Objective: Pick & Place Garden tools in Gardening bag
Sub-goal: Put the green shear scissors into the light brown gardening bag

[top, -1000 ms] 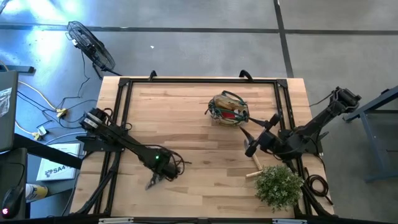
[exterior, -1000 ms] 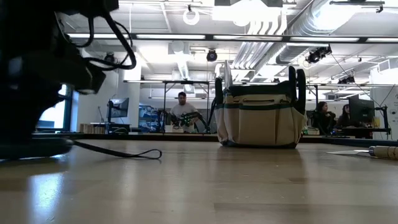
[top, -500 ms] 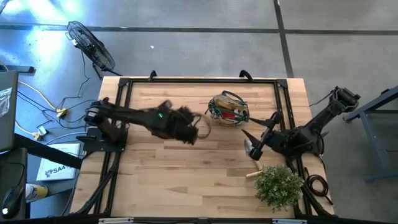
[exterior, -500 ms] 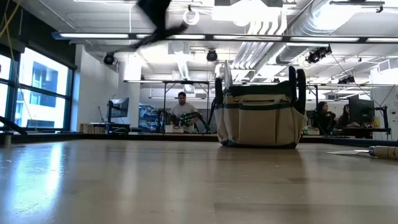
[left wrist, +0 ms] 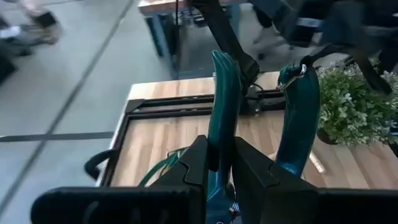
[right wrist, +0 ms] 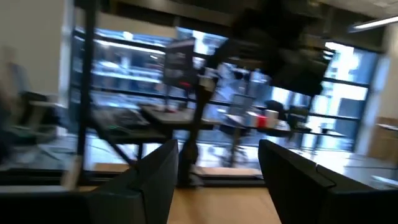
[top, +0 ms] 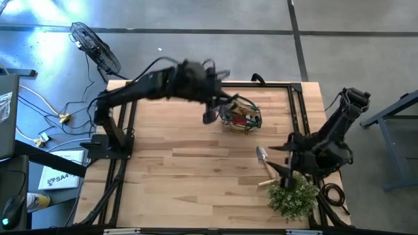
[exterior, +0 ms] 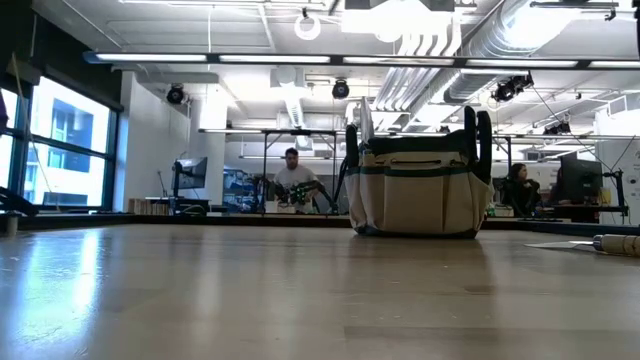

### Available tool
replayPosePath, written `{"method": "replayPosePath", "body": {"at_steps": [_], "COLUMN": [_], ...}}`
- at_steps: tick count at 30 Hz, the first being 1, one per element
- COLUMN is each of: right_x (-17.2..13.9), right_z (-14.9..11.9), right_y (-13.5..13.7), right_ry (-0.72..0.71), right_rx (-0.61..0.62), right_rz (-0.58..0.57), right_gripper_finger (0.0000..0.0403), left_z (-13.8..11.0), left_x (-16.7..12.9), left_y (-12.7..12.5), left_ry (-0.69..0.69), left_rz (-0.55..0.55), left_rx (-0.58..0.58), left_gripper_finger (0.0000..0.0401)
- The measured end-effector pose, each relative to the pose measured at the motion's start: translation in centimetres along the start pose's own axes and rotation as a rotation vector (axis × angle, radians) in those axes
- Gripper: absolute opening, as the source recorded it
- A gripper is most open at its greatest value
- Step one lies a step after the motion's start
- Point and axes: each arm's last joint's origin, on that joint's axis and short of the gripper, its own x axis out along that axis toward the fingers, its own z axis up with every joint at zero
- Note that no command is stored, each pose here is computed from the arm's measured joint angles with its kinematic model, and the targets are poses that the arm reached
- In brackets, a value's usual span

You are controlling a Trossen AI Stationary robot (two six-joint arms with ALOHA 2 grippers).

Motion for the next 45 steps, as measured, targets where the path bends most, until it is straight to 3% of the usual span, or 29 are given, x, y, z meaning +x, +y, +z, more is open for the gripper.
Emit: {"method": "replayPosePath", "body": {"at_steps": [4, 8, 16, 24, 45], "right_x": [-1.0, -1.4, -1.4, -1.4, -1.4], "right_z": [0.4, 0.6, 0.5, 0.4, -0.1], "right_y": [0.7, 1.0, 1.0, 0.9, 1.0], "right_ry": [-0.037, -0.054, -0.04, -0.028, 0.037], "right_rx": [0.068, 0.119, 0.175, 0.183, 0.132], "right_rz": [0.11, 0.162, 0.158, 0.136, 0.069], "right_gripper_finger": [0.0213, 0.0213, 0.0213, 0.0213, 0.0213], "left_z": [-2.0, -3.7, -6.5, -8.8, -11.4], "left_x": [3.8, 8.2, 15.0, 17.8, 18.7], "left_y": [3.3, 4.4, 4.5, 4.6, 9.2], "left_ry": [0.026, -0.004, -0.069, -0.015, 0.004], "left_rz": [-0.16, -0.335, -0.391, -0.379, -0.378], "left_rx": [-0.014, -0.012, 0.069, 0.094, 0.072], "left_gripper_finger": [0.0038, 0.0038, 0.0038, 0.0038, 0.0038]}}
